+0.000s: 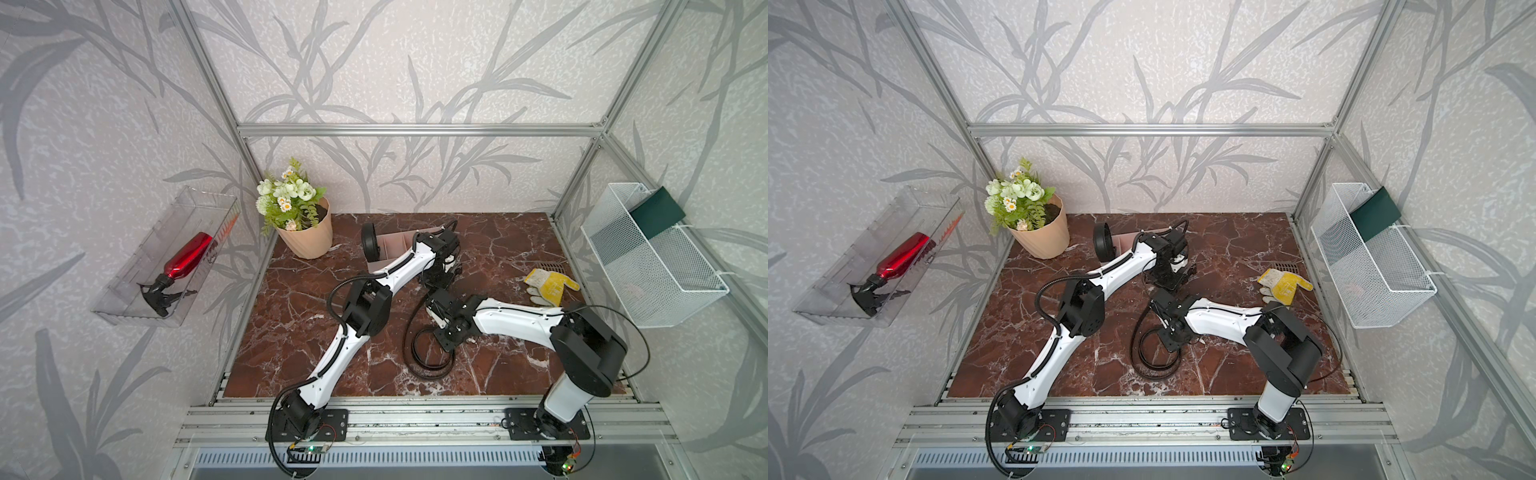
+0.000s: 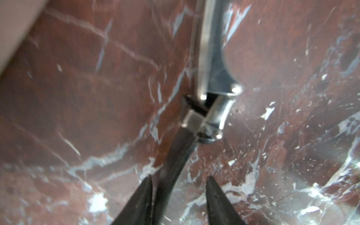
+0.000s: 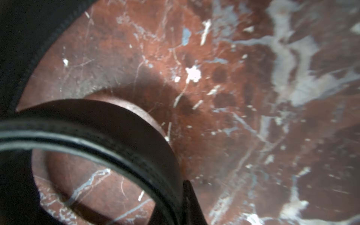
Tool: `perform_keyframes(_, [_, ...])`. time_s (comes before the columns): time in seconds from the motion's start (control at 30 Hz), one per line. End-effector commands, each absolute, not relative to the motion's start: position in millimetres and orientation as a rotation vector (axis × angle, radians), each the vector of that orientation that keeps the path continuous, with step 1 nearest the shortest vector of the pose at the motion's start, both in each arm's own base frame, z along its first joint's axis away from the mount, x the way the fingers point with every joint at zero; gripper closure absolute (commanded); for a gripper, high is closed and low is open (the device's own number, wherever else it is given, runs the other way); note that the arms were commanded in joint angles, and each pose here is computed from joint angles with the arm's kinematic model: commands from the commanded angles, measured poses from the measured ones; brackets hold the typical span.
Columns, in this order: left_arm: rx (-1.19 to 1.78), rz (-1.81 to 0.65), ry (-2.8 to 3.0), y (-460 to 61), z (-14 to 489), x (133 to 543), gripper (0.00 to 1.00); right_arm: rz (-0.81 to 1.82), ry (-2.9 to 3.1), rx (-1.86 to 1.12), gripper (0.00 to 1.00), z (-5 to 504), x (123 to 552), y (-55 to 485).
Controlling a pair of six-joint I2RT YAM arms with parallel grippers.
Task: Place the belts into the storage roll
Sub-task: Roll the belt at the center of the board.
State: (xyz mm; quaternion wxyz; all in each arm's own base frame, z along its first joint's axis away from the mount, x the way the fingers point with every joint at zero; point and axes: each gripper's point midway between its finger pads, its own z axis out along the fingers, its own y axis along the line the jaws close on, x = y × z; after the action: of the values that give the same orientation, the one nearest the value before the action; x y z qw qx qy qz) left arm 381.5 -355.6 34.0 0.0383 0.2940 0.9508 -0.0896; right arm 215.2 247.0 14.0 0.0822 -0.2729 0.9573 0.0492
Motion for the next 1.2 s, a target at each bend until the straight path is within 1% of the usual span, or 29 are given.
perform_keyframes(0.0, [0.938,-0.197,2.853,-331,81,373,0.44,0.179,2.876,-0.762,1.00,8,212,263])
perform_keyframes(0.1, [0.894,-0.198,2.840,-311,100,365,0.39,0.183,2.875,-0.728,1.00,6,210,268])
perform_keyframes(0.3, [0.754,-0.183,2.854,-258,133,346,0.37,0.150,2.821,-0.778,1.00,10,204,278])
perform_keyframes(0.37, [0.707,-0.146,2.863,-236,140,330,0.37,0.149,2.820,-0.801,1.00,11,202,280])
perform_keyframes(0.47, [0.601,-0.169,2.893,-206,139,295,0.37,0.153,2.765,-0.897,1.00,15,202,289])
perform_keyframes(0.6, [0.368,-0.258,3.004,-172,108,246,0.37,0.099,2.644,-1.122,1.00,13,207,303])
perform_keyframes(0.73, [0.141,-0.442,3.038,-166,82,211,0.38,0.064,2.593,-1.256,1.00,5,215,314])
perform_keyframes(0.83, [0.007,-0.526,3.031,-166,68,200,0.38,0.048,2.590,-1.273,1.00,4,220,320])
perform_keyframes(0.93, [-0.076,-0.572,3.028,-167,57,195,0.38,0.074,2.580,-1.258,1.00,5,223,326])
perform_keyframes(1.07, [-0.180,-0.660,2.974,-175,53,199,0.38,0.092,2.578,-1.251,1.00,6,225,333])
perform_keyframes(1.1, [-0.201,-0.680,2.956,-177,54,202,0.38,0.096,2.565,-1.287,1.00,6,216,340])
perform_keyframes(1.17, [-0.215,-0.698,2.935,-179,56,205,0.37,0.101,2.572,-1.284,1.00,5,215,342])
